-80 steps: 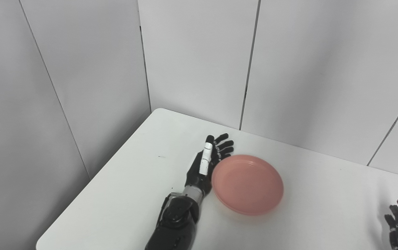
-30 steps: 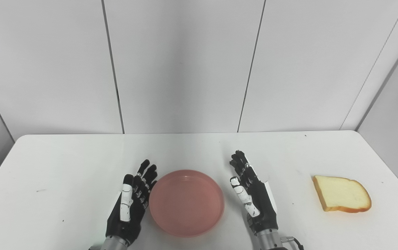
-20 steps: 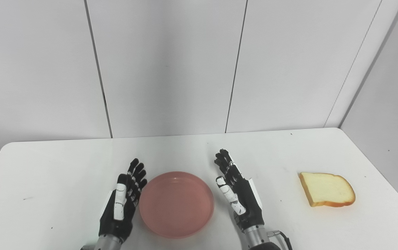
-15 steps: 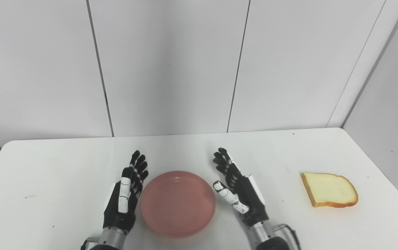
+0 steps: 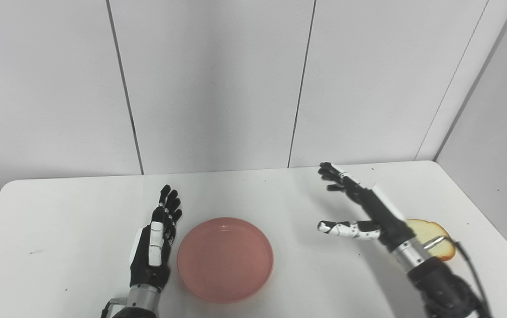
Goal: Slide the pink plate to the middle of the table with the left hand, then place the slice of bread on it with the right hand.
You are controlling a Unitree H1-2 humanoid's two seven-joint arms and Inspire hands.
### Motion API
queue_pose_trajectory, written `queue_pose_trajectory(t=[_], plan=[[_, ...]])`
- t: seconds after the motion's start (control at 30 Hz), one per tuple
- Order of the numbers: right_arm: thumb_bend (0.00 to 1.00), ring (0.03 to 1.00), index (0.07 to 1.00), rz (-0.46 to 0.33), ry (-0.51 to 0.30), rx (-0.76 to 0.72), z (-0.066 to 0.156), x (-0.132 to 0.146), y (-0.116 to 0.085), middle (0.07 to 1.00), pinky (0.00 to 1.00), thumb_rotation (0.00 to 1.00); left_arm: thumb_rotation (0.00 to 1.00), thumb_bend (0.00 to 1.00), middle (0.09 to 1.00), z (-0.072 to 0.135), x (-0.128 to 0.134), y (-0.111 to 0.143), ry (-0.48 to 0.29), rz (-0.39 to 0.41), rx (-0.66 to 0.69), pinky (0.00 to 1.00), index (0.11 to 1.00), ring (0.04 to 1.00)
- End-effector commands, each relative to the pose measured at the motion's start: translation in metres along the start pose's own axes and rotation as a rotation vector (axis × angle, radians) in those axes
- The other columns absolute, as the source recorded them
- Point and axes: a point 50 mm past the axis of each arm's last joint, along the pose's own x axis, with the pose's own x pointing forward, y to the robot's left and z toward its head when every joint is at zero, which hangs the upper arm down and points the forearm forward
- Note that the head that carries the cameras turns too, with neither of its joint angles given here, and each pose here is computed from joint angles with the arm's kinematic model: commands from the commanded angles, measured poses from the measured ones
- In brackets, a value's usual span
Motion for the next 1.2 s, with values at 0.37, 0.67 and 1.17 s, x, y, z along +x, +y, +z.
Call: queue_pose_trajectory(t=[0.37, 0.67, 1.17], plan=[[0.92, 0.943, 0.892, 0.067, 0.264, -0.367, -0.002, -0.008, -0.094, 0.925, 0.89, 0.27, 1.00, 0.78, 1.000, -0.038, -0.046, 0.016, 0.164, 0.044, -0.004, 1.00, 1.000, 1.000], [0.98, 0.916, 0.917, 0.144, 0.386, -0.528, -0.016, 0.000, -0.126, 0.917, 0.83, 0.29, 1.00, 0.79, 1.000, -0.036, -0.049, 0.032, 0.166, 0.042, -0.028, 1.00, 1.000, 1.000], [1.00, 1.000, 0.953, 0.377, 0.535, -0.794, 0.005, 0.013, -0.139, 0.966, 1.00, 0.37, 1.00, 0.79, 1.000, -0.029, -0.051, 0.043, 0.181, 0.057, -0.037, 1.00, 1.000, 1.000]])
